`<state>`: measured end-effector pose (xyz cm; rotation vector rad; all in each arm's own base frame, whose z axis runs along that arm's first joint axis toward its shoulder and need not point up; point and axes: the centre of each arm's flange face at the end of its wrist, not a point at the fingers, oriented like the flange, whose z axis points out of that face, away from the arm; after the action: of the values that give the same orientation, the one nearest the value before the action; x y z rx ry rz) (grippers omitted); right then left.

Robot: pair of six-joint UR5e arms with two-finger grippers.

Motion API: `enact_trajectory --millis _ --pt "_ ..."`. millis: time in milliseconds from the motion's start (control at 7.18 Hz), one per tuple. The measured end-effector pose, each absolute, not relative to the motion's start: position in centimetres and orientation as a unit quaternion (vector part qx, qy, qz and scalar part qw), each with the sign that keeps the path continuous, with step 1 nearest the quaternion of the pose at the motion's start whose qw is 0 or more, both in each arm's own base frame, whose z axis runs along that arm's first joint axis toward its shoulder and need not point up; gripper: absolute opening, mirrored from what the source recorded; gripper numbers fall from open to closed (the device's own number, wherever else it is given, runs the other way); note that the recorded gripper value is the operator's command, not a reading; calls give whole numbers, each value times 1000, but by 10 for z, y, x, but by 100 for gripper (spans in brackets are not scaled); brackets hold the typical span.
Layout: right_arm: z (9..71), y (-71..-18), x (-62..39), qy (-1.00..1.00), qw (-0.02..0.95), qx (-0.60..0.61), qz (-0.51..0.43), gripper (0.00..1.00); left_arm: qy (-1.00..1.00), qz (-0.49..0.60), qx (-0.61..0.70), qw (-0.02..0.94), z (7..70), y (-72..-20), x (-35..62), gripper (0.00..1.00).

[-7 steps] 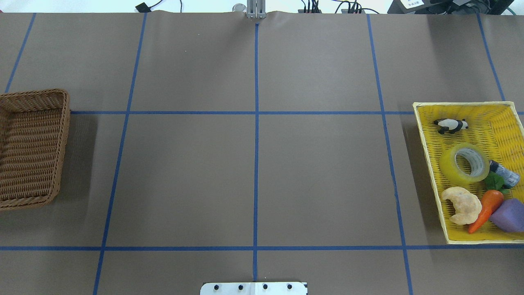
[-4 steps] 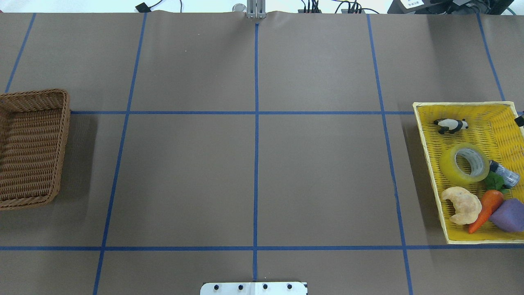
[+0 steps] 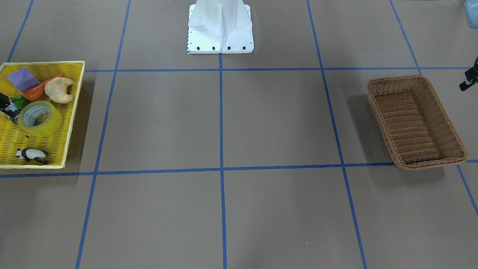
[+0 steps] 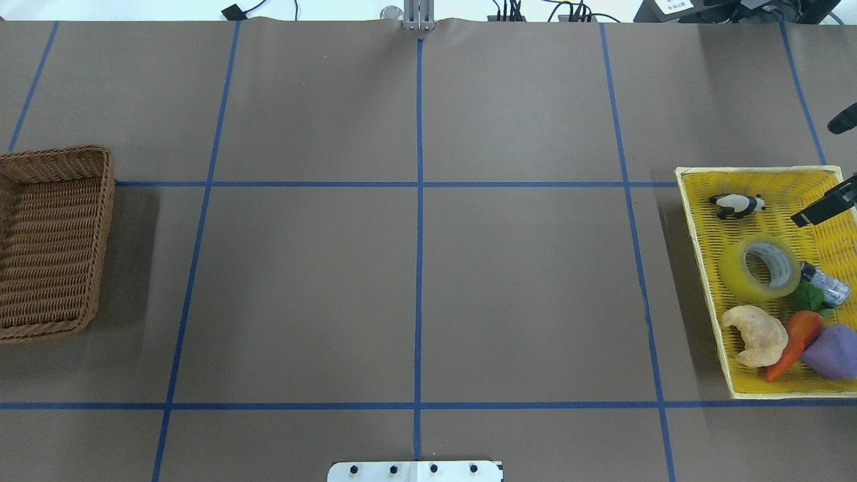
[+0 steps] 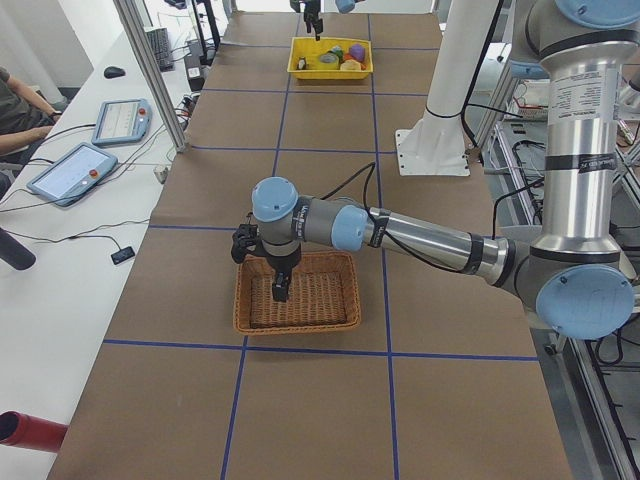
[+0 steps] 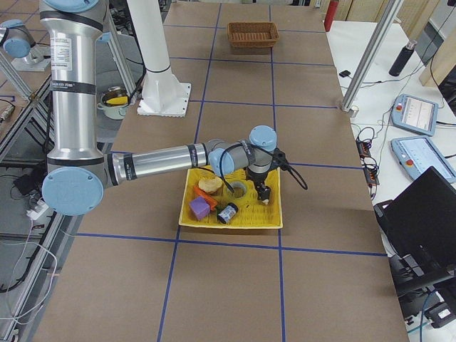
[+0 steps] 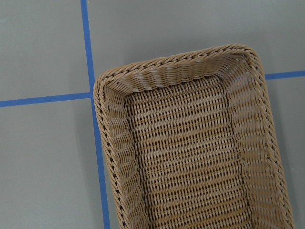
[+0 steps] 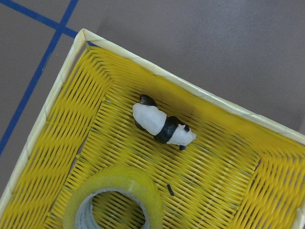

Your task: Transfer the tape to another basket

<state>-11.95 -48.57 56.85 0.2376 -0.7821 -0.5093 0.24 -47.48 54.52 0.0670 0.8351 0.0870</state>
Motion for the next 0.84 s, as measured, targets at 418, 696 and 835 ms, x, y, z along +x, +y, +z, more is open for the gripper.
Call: enact_trajectory --millis 418,696,835 --pt "598 -475 -149 -374 877 114 -278 99 406 42 32 912 546 -475 3 98" --pt "607 -464 -163 -373 873 102 -296 92 406 43 32 912 546 -475 3 98" --pt "611 -461 -170 -373 872 97 -302 82 406 43 33 912 545 -475 3 98"
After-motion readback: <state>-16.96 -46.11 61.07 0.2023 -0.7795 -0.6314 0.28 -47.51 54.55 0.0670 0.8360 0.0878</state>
